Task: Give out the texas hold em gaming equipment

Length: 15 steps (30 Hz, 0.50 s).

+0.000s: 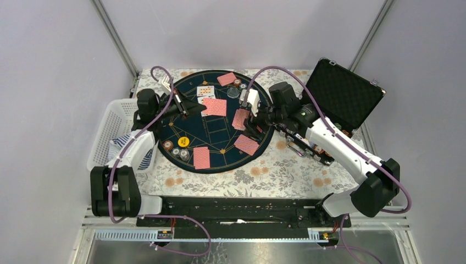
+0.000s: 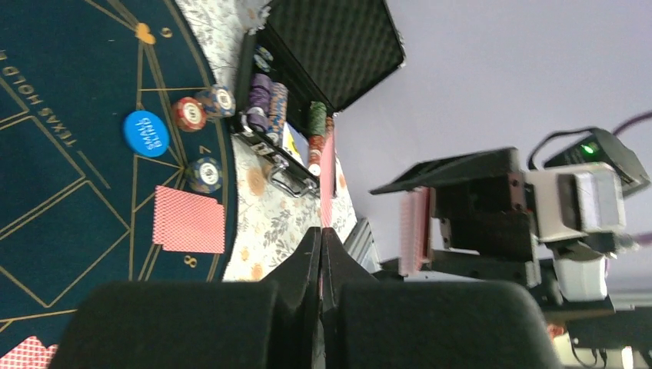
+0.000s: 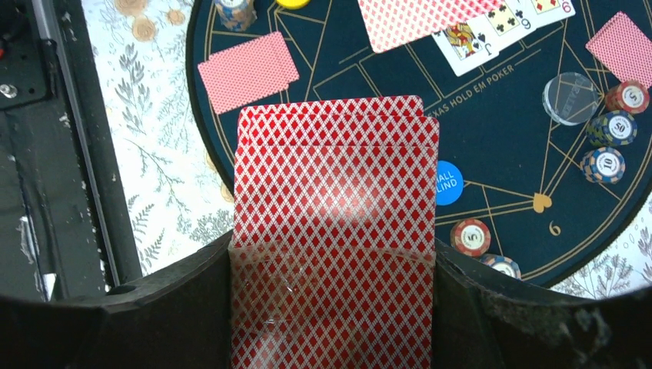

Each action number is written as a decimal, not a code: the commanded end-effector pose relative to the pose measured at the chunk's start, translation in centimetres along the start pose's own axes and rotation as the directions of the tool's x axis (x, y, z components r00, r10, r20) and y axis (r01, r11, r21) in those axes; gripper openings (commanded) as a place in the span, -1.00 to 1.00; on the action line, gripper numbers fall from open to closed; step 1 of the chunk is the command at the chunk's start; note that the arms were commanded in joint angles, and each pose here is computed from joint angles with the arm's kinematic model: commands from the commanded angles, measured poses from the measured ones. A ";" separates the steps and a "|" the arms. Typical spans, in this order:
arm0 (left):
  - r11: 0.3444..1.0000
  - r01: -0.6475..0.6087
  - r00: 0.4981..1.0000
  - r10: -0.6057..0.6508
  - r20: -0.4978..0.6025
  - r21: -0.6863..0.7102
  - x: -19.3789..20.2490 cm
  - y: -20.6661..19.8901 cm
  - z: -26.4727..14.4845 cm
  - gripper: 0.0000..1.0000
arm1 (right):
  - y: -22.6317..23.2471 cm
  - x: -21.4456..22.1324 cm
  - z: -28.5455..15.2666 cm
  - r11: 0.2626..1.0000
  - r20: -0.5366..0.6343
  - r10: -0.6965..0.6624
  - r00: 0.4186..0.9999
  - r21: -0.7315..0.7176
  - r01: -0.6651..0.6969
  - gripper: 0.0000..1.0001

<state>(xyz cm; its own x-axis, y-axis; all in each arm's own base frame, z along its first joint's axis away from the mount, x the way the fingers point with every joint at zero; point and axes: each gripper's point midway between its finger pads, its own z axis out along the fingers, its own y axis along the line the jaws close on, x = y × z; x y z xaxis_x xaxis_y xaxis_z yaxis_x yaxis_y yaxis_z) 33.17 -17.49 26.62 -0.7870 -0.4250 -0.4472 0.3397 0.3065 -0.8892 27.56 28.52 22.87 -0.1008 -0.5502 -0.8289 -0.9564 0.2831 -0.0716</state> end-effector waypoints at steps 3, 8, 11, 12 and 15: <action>0.989 0.113 0.992 -0.108 0.063 -0.094 -0.4 6.0 1.2 -1.00 | -0.4 -4.6 -0.5 1.000 0.156 -0.008 0.988 -0.023 0.012 -1.00; 0.968 0.184 0.981 -0.171 0.092 -0.171 0.1 10.7 2.3 -1.00 | -0.1 -6.0 -1.1 0.999 0.180 -0.010 0.984 -0.045 0.019 -1.00; 0.955 0.219 0.973 -0.199 0.114 -0.202 0.3 13.0 2.9 -1.00 | 0.0 -6.3 -1.4 0.999 0.186 -0.007 0.983 -0.050 0.017 -1.00; 0.952 0.224 0.972 -0.203 0.118 -0.210 0.3 13.7 3.2 -1.00 | 0.1 -6.4 -1.5 0.999 0.188 -0.007 0.982 -0.052 0.017 -1.00; 0.939 0.233 0.970 -0.205 0.133 -0.254 0.6 15.8 3.9 -1.00 | 0.3 -6.4 -1.6 0.998 0.184 -0.005 0.983 -0.061 0.016 -1.00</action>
<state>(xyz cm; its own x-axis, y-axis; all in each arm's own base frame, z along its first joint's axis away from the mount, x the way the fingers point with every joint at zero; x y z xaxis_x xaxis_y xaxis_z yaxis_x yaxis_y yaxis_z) 37.90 -16.29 12.41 -0.8121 -0.5534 -0.1851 -0.0416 0.3712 -0.9276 27.50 30.28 25.58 -0.1002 -0.4651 -0.8796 -0.9681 0.2495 -0.0216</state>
